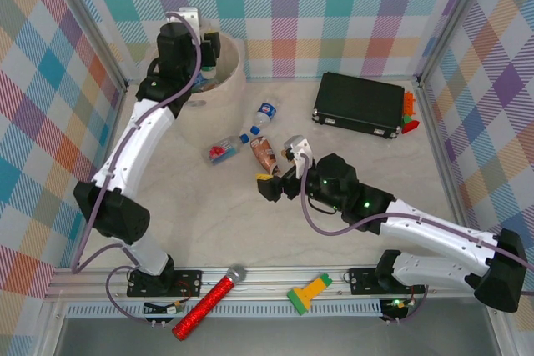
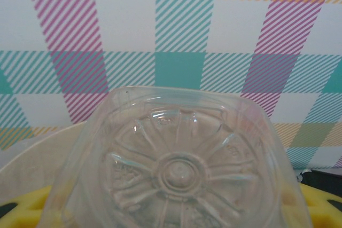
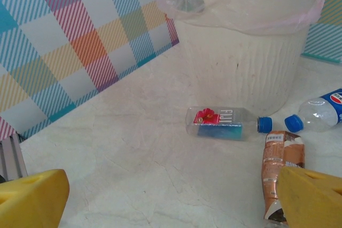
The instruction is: Put the plastic bottles in the bin
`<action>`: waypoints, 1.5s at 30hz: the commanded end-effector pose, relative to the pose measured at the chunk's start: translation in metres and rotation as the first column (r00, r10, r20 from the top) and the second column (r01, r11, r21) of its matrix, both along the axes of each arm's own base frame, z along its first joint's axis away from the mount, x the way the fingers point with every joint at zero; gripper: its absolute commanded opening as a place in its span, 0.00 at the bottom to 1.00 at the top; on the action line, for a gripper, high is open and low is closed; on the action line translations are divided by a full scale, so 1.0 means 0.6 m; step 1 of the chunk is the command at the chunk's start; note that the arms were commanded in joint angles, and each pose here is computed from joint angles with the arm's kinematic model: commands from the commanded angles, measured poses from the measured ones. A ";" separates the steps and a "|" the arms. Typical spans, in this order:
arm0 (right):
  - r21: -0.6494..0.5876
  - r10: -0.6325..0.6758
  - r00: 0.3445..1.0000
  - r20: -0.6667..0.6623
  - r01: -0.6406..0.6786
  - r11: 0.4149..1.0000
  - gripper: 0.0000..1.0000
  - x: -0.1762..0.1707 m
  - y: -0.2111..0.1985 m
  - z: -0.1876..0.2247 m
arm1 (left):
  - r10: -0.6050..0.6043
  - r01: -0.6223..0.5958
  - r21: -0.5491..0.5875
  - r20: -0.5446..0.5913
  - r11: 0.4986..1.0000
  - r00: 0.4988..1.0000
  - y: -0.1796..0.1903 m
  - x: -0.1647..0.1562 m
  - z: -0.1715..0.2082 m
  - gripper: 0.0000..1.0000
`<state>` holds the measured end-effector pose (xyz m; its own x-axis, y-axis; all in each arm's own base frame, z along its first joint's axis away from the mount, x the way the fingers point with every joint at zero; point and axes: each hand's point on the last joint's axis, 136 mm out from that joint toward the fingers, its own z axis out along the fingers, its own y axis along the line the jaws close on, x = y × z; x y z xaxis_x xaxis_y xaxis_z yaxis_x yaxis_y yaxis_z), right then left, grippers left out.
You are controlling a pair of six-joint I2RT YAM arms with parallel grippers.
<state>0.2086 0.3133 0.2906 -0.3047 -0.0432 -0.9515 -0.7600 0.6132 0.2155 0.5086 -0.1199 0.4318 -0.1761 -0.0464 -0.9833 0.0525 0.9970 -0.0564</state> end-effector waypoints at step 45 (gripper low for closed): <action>-0.020 -0.002 0.995 -0.095 0.000 1.000 0.99 0.001 0.015 -0.031 | -0.028 0.025 -0.082 -0.039 0.996 0.999 0.010 -0.007 0.004 0.87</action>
<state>0.2113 0.3181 0.2606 -0.3920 -0.0908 -0.9155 -0.7308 0.6352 0.2499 0.5018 -0.1288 0.4221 -0.2482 -0.1022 -0.9633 0.1280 0.9822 -0.1372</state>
